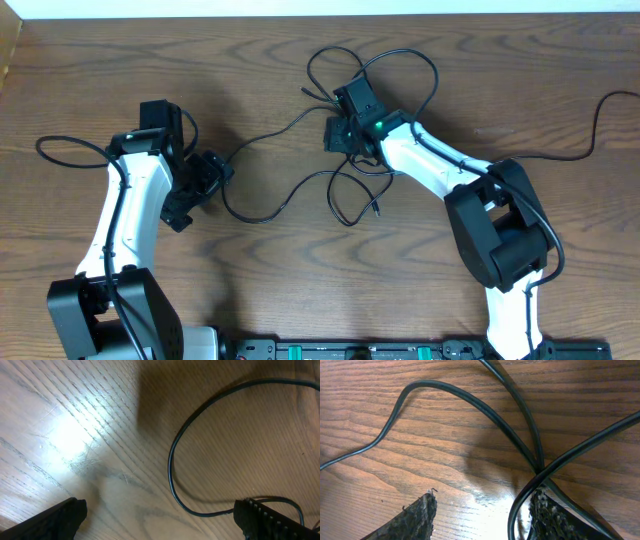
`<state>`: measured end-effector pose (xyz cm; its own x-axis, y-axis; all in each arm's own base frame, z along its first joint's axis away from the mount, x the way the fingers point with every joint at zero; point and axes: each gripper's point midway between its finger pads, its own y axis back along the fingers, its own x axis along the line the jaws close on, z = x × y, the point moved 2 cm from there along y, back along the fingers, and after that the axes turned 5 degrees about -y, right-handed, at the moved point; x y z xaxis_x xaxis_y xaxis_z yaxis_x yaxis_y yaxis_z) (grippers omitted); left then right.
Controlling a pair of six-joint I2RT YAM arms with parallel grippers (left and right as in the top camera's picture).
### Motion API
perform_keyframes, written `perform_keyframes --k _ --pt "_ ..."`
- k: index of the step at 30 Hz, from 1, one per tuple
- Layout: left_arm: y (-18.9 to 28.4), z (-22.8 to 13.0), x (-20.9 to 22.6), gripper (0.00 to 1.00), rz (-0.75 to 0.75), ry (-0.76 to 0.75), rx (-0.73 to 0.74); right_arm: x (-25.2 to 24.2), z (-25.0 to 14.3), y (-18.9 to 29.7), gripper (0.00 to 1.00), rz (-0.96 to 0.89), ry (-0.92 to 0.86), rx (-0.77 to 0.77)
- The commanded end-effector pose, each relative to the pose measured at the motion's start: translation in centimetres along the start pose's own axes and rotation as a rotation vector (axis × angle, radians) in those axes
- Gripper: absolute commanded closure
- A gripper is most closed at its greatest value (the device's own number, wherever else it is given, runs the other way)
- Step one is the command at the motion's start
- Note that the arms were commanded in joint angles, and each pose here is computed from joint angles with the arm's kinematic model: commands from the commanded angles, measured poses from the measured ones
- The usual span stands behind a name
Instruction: Untangle cables
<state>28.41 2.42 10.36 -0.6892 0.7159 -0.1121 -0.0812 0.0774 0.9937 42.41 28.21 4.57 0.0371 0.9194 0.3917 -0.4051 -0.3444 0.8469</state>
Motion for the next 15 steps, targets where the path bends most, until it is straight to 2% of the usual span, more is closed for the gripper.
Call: perform_keyframes --k 1,9,12,13,15 --pt "0.1 0.2 0.2 0.01 0.016 0.009 -0.012 0.7 -1.2 -0.8 0.42 -0.006 0.012 0.013" --pt "0.1 0.2 0.2 0.01 0.016 0.009 -0.012 1.6 -2.1 -0.9 0.49 -0.025 0.044 -0.001" --pt "0.1 0.2 0.2 0.01 0.016 0.009 -0.012 1.6 -2.1 -0.9 0.81 -0.031 0.046 -0.006" --pt "0.1 0.2 0.2 0.01 0.016 0.009 -0.012 1.7 -2.1 -0.9 0.98 -0.024 0.045 0.000" --pt "0.1 0.2 0.2 0.01 0.016 0.009 -0.012 2.1 -2.4 -0.9 0.99 0.007 0.045 0.021"
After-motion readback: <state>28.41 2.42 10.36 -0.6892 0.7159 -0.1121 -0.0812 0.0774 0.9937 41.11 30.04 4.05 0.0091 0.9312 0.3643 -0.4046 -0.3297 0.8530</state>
